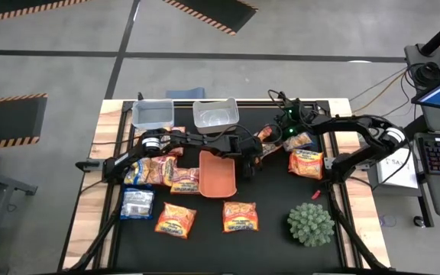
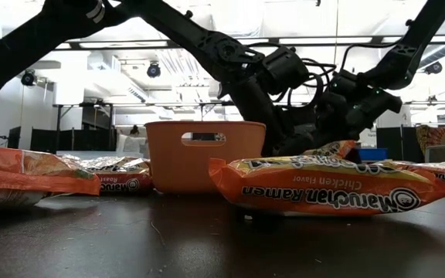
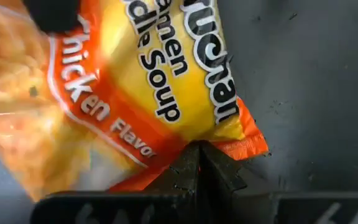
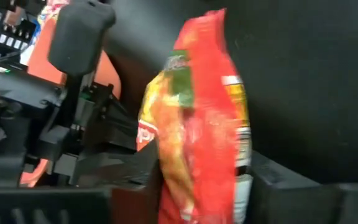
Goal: Sort Maruchan noodles
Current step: Put the orange bag into the white bin
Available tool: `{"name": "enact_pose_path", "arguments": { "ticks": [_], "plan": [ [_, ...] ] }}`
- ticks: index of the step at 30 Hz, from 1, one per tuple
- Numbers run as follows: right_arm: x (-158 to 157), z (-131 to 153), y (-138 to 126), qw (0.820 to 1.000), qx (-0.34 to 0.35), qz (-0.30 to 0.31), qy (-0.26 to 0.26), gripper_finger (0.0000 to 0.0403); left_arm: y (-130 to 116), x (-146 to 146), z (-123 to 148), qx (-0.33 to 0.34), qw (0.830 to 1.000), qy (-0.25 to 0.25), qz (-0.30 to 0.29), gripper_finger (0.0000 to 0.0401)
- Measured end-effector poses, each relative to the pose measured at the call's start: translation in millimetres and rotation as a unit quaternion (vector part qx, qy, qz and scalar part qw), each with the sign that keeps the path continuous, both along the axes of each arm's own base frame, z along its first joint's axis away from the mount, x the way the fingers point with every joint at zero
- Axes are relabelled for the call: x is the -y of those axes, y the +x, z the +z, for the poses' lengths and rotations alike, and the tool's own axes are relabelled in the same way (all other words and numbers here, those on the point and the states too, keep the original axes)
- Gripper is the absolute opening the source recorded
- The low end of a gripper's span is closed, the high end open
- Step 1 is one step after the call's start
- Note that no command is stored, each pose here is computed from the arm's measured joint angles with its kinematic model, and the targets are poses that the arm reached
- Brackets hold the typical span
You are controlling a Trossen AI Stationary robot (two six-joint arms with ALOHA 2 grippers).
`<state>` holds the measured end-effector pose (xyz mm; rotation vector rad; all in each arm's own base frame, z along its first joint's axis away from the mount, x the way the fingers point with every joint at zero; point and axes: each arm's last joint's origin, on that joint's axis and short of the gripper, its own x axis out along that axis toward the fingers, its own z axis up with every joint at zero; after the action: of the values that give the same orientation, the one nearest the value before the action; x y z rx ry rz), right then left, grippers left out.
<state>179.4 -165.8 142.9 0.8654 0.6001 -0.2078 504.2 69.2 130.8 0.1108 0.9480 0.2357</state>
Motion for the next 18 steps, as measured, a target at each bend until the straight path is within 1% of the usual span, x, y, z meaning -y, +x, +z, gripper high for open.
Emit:
{"name": "enact_pose_path", "arguments": {
  "ticks": [4,7,11,14,16,18],
  "plan": [
    [-1,4,-1,1.000,0.002,-0.003,-0.004,0.0084,-1,1,7,0.002,1.000,0.000,0.000,0.0000],
    [-3,11,-3,1.000,0.008,-0.004,-0.012,0.0067,-3,1,19,0.013,1.000,0.004,-0.003,0.0000],
    [-5,19,-5,1.000,0.016,-0.004,-0.023,0.0063,-5,2,34,0.020,1.000,0.010,-0.011,0.0000],
    [-7,24,-7,0.999,0.021,-0.005,-0.032,0.0062,-10,4,45,0.012,1.000,0.010,-0.013,0.0000],
    [-8,27,-8,0.999,0.024,-0.005,-0.037,0.0062,-15,6,58,0.011,1.000,0.012,-0.017,0.0000],
    [-9,30,-9,0.999,0.030,-0.006,-0.043,0.0062,-23,7,72,-0.005,1.000,0.014,-0.022,0.0000]
  ]
}}
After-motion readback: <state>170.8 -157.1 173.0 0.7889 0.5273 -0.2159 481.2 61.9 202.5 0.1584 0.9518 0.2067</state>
